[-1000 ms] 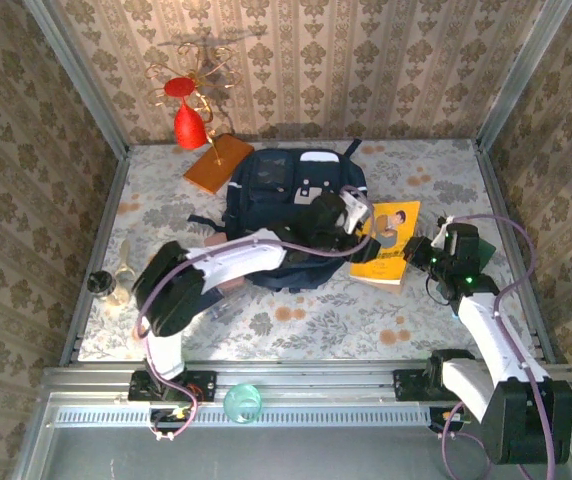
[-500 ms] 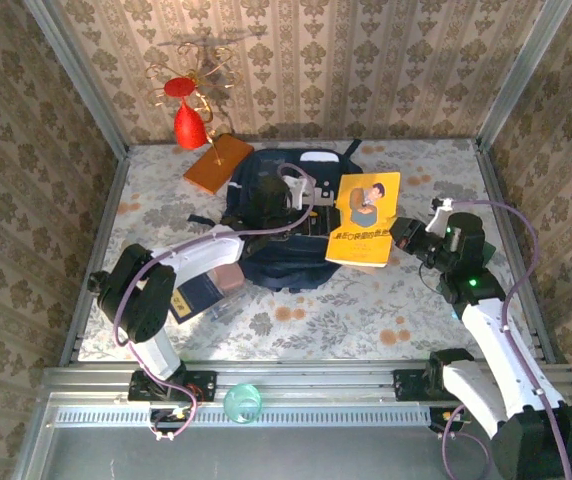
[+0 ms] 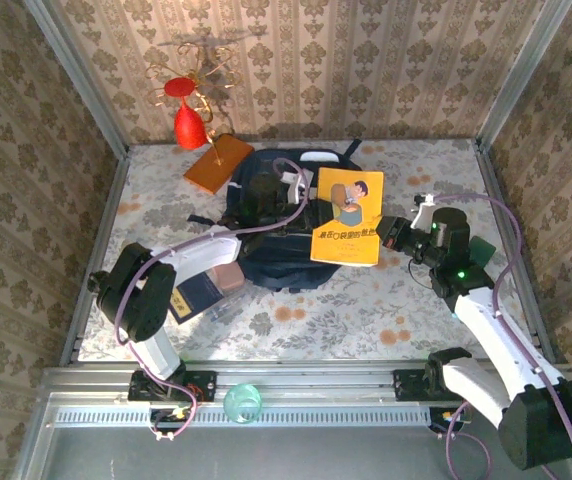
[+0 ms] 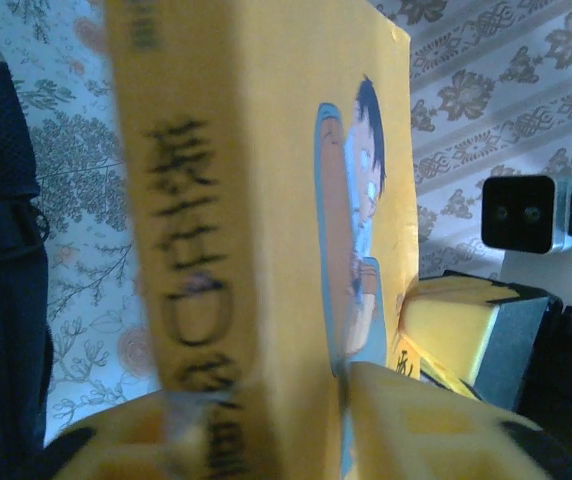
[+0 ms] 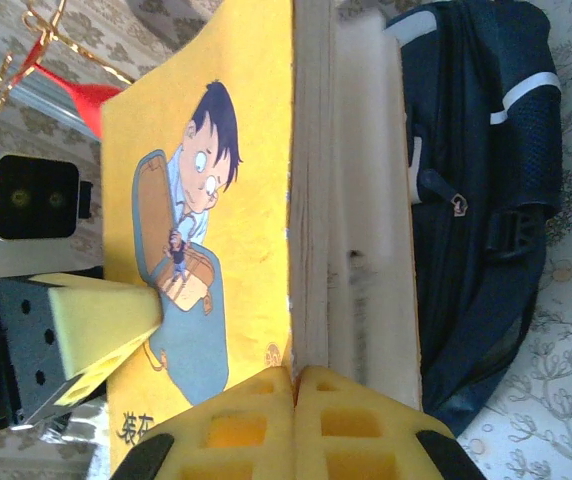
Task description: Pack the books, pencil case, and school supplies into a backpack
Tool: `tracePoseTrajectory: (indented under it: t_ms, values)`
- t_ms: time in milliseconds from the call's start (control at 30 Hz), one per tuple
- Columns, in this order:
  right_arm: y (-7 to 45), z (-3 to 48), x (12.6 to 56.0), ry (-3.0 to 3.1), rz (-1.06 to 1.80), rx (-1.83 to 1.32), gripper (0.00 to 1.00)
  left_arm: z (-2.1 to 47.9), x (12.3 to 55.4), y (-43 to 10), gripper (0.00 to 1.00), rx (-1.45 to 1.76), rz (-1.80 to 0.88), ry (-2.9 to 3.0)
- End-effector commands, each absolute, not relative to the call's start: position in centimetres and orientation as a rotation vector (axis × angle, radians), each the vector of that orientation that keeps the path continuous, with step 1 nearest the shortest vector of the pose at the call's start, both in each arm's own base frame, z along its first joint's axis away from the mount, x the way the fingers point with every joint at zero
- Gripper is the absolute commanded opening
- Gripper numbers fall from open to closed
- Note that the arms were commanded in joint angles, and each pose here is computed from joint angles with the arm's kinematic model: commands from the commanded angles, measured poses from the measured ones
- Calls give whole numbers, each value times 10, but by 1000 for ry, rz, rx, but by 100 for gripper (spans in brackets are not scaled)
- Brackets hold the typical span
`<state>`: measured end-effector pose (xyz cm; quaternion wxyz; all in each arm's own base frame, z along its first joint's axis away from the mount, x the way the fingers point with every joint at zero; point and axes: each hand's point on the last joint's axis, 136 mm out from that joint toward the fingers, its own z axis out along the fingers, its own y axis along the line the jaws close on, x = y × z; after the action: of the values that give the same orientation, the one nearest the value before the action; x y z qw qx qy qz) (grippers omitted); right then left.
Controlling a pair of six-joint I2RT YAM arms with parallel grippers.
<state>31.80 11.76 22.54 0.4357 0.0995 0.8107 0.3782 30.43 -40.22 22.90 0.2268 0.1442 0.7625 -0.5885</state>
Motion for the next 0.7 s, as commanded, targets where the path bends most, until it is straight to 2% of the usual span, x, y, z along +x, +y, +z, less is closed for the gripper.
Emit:
tracePoseTrajectory:
  t_ms: [0,133,167,333,400,467,667]
  values:
    - [114,239,327,1978,858,150,0,264,290,-399,21,503,-1680,1973]
    - [123,243,328,1989,885,73,0,274,284,-396,5,544,-1687,1930]
    - [125,243,327,1993,890,54,7,279,283,-393,1,548,-1686,1915]
    - [128,240,318,2056,910,-47,69,306,274,-378,0,585,-1687,1823]
    - [143,245,310,2052,1022,-131,86,316,269,-373,0,613,-1686,1791]
    - [159,251,306,2036,1155,-181,99,326,263,-370,0,635,-1690,1761]
    - [186,269,297,1923,1307,-288,100,351,249,-359,0,637,-1728,1679]
